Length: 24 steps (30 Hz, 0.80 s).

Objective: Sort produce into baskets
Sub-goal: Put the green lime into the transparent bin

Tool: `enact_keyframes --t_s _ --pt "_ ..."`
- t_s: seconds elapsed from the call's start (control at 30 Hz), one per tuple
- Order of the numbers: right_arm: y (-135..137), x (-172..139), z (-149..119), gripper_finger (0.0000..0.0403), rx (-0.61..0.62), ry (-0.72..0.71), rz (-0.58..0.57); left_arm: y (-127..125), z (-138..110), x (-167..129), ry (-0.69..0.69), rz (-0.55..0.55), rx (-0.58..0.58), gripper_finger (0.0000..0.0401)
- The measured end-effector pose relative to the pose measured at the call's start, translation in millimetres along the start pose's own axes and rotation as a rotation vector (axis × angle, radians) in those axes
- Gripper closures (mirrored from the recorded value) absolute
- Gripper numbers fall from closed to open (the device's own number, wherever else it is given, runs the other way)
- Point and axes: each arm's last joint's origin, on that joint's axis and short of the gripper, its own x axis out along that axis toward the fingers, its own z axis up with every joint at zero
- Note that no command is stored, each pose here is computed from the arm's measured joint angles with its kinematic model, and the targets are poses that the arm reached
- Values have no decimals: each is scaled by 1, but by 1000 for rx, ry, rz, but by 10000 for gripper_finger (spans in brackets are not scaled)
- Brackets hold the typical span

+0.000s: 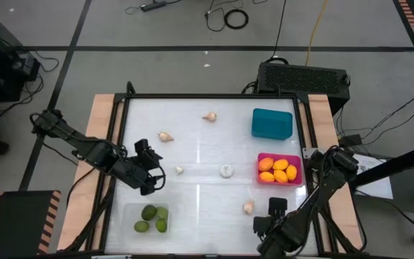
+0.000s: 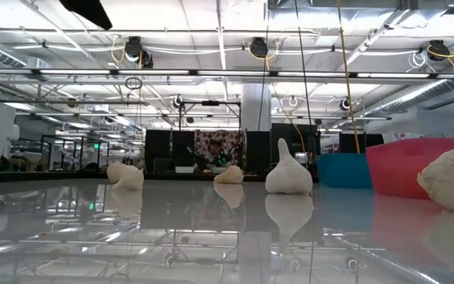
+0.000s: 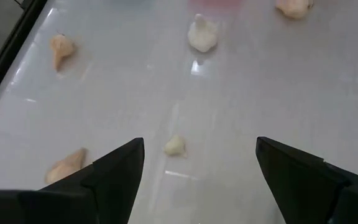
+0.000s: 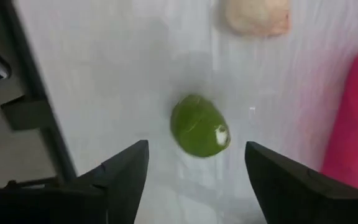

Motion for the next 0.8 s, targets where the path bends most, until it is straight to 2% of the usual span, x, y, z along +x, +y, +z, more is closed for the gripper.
enact_keyframes --t_s 0.17,0.4,0.53,0.8 --pt "-5 26 5 143 24 53 37 -1 2 0 -17 -13 -3 89" --pt "-19 57 5 142 39 112 4 -1 2 0 -19 -15 -4 89" --pt "-21 71 6 142 43 136 53 -1 2 0 -19 -15 -3 89" --pt "-27 85 2 143 62 185 63 -2 3 0 -24 -18 -8 89"
